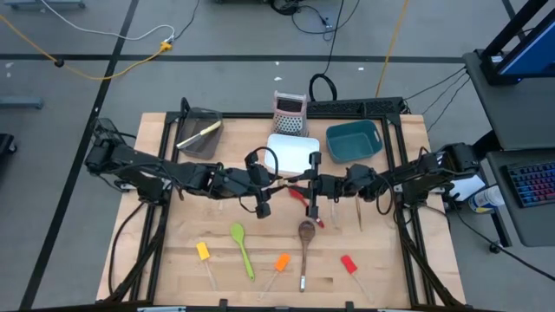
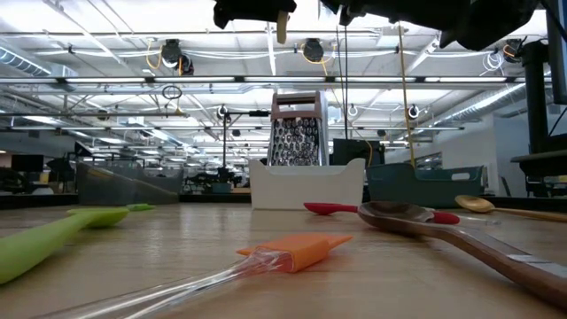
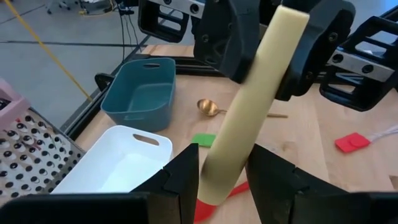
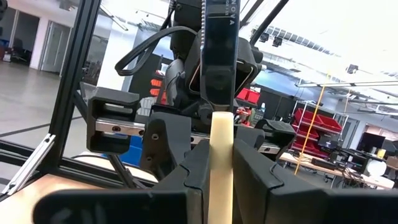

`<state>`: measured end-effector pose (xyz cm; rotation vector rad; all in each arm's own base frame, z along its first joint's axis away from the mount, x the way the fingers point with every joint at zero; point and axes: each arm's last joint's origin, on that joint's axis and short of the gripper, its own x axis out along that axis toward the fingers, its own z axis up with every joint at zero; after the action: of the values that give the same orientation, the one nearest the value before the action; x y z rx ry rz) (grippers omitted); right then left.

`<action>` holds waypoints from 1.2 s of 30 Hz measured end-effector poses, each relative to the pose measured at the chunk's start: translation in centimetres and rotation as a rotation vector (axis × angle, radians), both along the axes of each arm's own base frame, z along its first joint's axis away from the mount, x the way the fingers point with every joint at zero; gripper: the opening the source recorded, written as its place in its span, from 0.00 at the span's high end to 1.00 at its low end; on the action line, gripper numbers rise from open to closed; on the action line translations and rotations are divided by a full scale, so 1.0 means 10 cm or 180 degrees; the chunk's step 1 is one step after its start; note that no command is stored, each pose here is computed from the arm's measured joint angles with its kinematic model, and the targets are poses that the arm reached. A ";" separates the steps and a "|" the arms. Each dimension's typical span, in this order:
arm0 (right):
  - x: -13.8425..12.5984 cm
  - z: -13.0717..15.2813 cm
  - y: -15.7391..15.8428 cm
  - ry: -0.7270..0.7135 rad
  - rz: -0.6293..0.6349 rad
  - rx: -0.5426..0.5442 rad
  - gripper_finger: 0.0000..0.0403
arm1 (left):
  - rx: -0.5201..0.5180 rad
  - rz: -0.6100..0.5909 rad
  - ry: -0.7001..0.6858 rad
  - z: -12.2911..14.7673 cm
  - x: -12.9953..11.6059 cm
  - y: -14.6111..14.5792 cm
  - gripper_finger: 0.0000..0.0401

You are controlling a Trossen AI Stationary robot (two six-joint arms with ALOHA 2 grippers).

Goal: Pick & Place Kitchen Items
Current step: Put the yellow knife into the black bin

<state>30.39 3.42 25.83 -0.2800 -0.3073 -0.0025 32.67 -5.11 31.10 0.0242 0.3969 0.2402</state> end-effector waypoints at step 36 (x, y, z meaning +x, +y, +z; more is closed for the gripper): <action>0.02 -0.03 -0.08 0.0125 -0.0025 0.0238 0.75 | 0.0097 -0.0023 -0.0043 0.02 0.01 -0.01 0.85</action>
<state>30.58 2.59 25.51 -0.2068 -0.2664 -0.0163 32.75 -5.16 31.27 0.0540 0.3796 0.2393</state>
